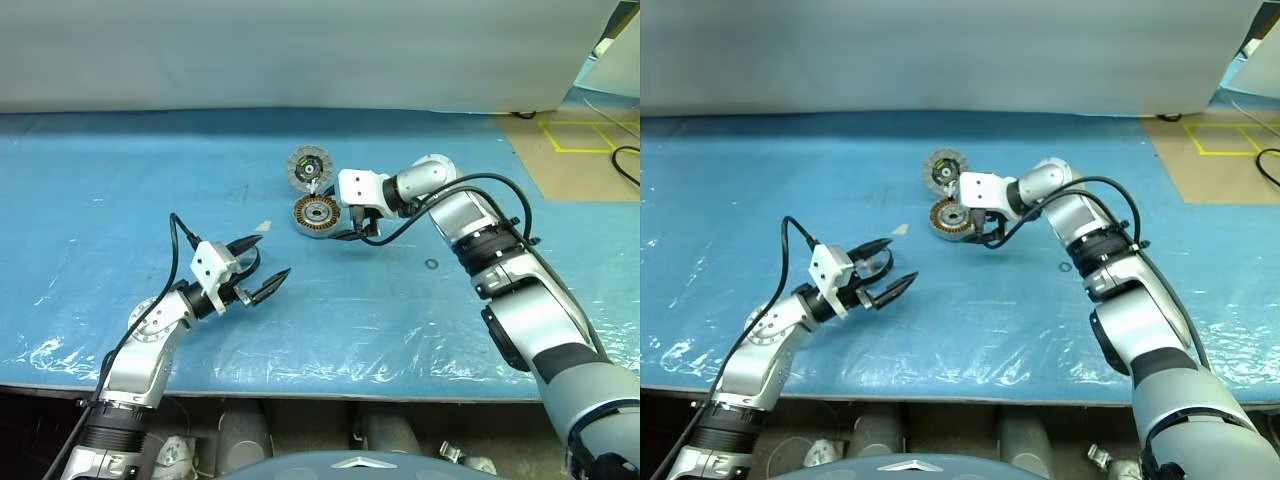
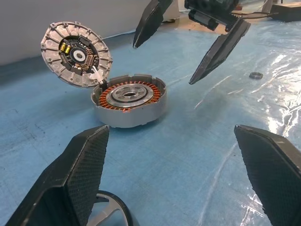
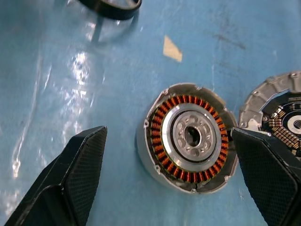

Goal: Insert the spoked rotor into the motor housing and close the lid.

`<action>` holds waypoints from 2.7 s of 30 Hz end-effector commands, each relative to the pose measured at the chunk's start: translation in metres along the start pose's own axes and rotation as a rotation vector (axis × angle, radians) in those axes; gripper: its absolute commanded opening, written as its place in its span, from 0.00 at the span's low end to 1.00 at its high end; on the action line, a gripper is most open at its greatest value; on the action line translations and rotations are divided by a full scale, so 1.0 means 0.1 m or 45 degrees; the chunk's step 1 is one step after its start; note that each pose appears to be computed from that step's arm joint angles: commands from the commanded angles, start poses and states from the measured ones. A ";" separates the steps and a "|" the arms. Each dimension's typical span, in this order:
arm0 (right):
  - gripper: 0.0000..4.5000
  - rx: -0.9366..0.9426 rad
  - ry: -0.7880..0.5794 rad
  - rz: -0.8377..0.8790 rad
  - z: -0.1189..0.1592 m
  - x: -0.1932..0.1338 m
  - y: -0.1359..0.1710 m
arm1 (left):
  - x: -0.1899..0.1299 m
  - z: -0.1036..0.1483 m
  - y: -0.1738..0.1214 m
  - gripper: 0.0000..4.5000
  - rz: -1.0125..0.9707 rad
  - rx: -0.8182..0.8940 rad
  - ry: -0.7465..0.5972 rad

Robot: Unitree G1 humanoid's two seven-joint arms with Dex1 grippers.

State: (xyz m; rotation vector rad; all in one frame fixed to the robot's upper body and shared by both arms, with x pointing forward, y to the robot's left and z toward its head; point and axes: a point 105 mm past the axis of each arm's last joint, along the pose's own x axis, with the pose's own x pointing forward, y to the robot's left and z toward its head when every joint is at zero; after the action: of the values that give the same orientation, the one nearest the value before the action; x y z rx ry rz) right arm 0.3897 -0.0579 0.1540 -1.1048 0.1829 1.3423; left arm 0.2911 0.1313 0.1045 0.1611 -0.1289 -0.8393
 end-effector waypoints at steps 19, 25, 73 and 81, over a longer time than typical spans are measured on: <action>0.14 -0.325 0.153 0.090 -0.05 0.26 -0.04 | -0.03 0.15 0.03 1.00 0.060 0.045 -0.053; 0.00 -0.365 0.119 0.062 0.03 0.25 -0.08 | -0.05 0.15 0.03 1.00 0.063 0.046 -0.052; 0.57 -0.127 -0.320 0.376 0.36 -0.31 0.56 | 0.10 0.20 -0.08 1.00 -0.052 0.020 -0.072; 0.57 0.331 -0.440 -0.095 0.11 -0.55 0.39 | 0.21 0.18 -0.26 1.00 -0.144 -0.029 -0.097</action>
State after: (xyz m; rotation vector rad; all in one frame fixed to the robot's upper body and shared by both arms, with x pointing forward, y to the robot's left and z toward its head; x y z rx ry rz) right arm 0.3320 -0.0881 0.1541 -0.7293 0.1325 1.4723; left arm 0.2863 0.1018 0.1123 0.1195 -0.1555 -0.9328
